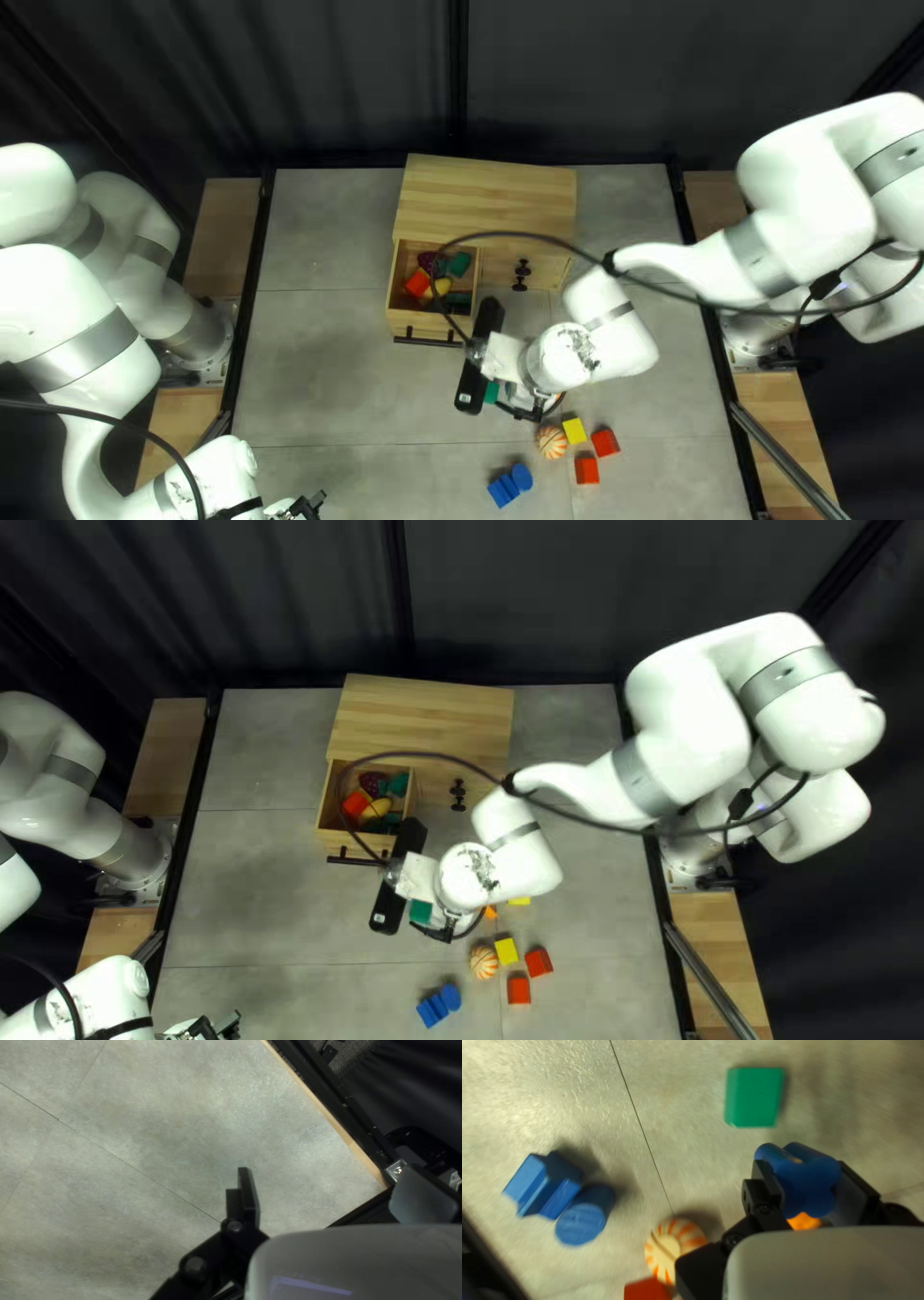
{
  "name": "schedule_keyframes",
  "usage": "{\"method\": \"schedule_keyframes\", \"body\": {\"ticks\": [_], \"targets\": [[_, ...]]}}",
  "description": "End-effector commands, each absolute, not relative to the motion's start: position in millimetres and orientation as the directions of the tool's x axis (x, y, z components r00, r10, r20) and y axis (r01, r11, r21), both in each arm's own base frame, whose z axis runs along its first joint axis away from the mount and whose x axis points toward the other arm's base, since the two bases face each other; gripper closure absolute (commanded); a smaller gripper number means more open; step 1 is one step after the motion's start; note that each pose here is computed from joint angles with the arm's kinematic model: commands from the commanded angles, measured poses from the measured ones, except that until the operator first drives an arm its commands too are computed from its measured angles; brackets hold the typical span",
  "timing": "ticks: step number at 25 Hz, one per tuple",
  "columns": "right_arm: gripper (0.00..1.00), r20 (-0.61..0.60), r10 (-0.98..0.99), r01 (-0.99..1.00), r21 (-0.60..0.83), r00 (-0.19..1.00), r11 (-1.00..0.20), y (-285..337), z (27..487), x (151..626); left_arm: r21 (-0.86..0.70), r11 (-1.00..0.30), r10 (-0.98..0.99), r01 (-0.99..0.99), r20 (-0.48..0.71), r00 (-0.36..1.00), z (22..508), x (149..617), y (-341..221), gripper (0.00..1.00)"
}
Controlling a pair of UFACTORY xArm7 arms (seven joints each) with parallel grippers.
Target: Open drawers and place objects into drawer and close
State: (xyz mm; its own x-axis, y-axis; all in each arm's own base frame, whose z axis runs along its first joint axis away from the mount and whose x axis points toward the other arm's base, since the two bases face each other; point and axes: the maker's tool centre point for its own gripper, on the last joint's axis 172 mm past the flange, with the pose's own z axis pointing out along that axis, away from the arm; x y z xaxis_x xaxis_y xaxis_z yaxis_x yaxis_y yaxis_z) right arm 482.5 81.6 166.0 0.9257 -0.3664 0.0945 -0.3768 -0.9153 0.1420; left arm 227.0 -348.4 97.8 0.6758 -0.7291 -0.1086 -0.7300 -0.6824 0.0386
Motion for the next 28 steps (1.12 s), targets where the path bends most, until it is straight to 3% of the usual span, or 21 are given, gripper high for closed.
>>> {"method": "schedule_keyframes", "body": {"ticks": [1,6,12,14,18,19,20,21,28], "targets": [[0.99,0.122,-0.427,-0.443,0.187,0.896,-0.877,24,226,501,0.039,-0.682,-0.729,-0.73,-0.109,0.676,98,227,-348,0.0],[0.99,0.196,-0.446,-0.482,0.214,0.873,-0.849,-23,239,546,0.039,-0.682,-0.729,-0.73,-0.109,0.676,98,227,-348,0.0],[0.98,0.245,-0.443,-0.495,0.221,0.862,-0.84,-49,220,598,0.039,-0.682,-0.729,-0.73,-0.109,0.676,98,227,-348,0.0],[0.93,0.253,-0.448,-0.501,0.214,0.858,-0.838,-56,211,607,0.039,-0.682,-0.729,-0.73,-0.109,0.676,98,227,-348,0.0],[0.92,0.27,-0.454,-0.51,0.199,0.849,-0.837,-60,207,620,0.039,-0.682,-0.729,-0.73,-0.109,0.676,98,227,-348,0.0],[0.81,0.274,-0.454,-0.512,0.196,0.848,-0.837,-59,208,624,0.039,-0.682,-0.729,-0.73,-0.109,0.676,98,227,-348,0.0],[0.23,0.276,-0.453,-0.511,0.195,0.848,-0.837,-57,209,627,0.039,-0.682,-0.729,-0.73,-0.109,0.676,98,227,-348,0.0],[0.0,0.278,-0.454,-0.512,0.191,0.847,-0.838,-54,210,629,0.039,-0.682,-0.729,-0.73,-0.109,0.676,98,227,-348,0.0],[0.0,0.262,-0.487,-0.538,0.176,0.833,-0.825,-34,215,615,0.039,-0.682,-0.729,-0.73,-0.109,0.676,98,227,-348,0.0]]}}
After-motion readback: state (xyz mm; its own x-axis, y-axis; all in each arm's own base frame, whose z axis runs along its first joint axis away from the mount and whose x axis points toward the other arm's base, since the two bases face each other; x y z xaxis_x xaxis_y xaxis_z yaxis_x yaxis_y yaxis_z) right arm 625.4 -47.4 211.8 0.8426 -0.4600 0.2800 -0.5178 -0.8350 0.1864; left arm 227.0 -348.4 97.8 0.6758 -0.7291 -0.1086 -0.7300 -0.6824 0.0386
